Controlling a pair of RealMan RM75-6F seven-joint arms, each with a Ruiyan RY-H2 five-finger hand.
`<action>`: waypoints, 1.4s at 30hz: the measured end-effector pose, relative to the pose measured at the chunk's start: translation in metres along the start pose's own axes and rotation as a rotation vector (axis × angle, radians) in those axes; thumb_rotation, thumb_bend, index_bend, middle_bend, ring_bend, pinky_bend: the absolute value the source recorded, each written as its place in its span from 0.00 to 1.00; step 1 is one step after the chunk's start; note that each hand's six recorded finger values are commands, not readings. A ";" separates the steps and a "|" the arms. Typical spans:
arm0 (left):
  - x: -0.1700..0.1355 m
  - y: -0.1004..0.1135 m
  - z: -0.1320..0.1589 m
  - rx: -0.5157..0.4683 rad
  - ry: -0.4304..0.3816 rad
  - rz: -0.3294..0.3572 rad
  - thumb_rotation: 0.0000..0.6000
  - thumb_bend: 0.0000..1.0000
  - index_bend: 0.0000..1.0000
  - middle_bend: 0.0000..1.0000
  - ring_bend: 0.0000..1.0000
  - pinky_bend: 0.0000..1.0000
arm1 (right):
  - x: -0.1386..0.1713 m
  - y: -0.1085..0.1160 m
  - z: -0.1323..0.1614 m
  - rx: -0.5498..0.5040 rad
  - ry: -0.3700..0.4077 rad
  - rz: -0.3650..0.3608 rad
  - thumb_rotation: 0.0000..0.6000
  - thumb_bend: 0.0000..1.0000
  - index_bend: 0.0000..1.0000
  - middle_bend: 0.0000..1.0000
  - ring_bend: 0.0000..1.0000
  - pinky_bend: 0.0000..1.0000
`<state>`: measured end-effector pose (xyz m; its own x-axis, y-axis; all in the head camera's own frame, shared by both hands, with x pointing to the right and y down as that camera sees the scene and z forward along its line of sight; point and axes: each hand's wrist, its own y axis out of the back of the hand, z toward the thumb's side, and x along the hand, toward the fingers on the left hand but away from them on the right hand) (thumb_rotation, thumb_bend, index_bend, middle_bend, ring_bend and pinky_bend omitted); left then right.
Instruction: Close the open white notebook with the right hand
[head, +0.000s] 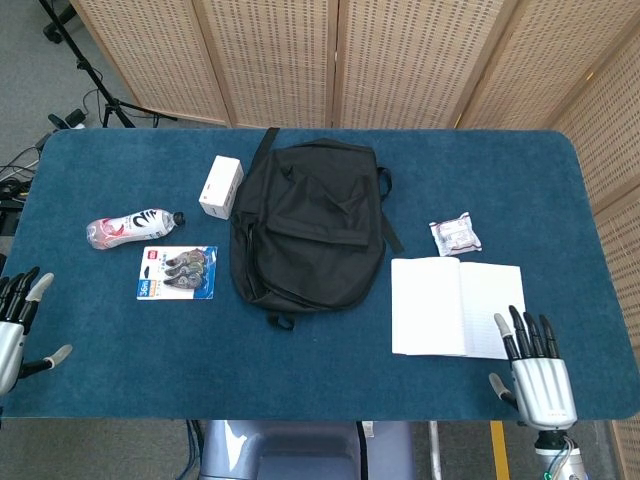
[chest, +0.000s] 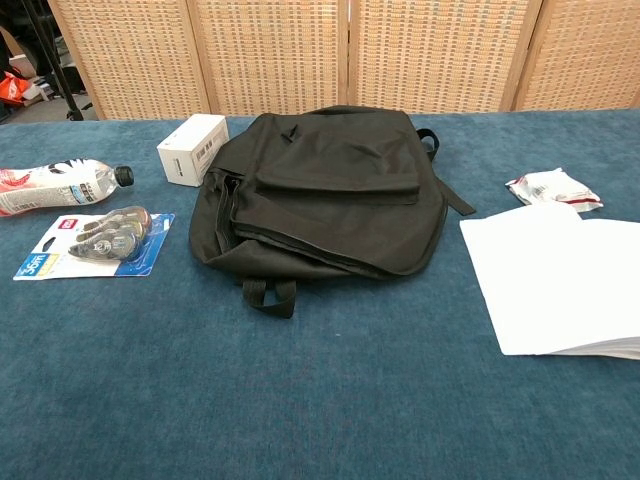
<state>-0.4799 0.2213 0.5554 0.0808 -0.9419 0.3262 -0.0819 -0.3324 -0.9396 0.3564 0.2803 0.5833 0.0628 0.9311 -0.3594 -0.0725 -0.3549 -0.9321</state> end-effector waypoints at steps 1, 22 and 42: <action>0.000 0.000 0.000 0.000 -0.001 0.000 0.92 0.07 0.00 0.00 0.00 0.00 | 0.000 -0.001 0.004 -0.001 0.002 0.000 1.00 0.26 0.00 0.00 0.00 0.00; 0.001 -0.001 0.001 -0.008 -0.008 -0.002 0.92 0.07 0.00 0.00 0.00 0.00 | -0.011 -0.021 0.074 -0.087 0.070 0.036 1.00 0.26 0.00 0.00 0.00 0.00; 0.001 -0.001 -0.001 -0.011 -0.001 0.001 0.92 0.07 0.00 0.00 0.00 0.00 | -0.031 -0.041 0.083 -0.131 0.047 0.071 1.00 0.26 0.00 0.00 0.00 0.00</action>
<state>-0.4808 0.2200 0.5565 0.0822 -0.9421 0.3250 -0.0925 -0.3319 -0.9388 0.2751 0.2731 0.6363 0.1088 0.8992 -0.4239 0.0523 -0.4310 -0.9008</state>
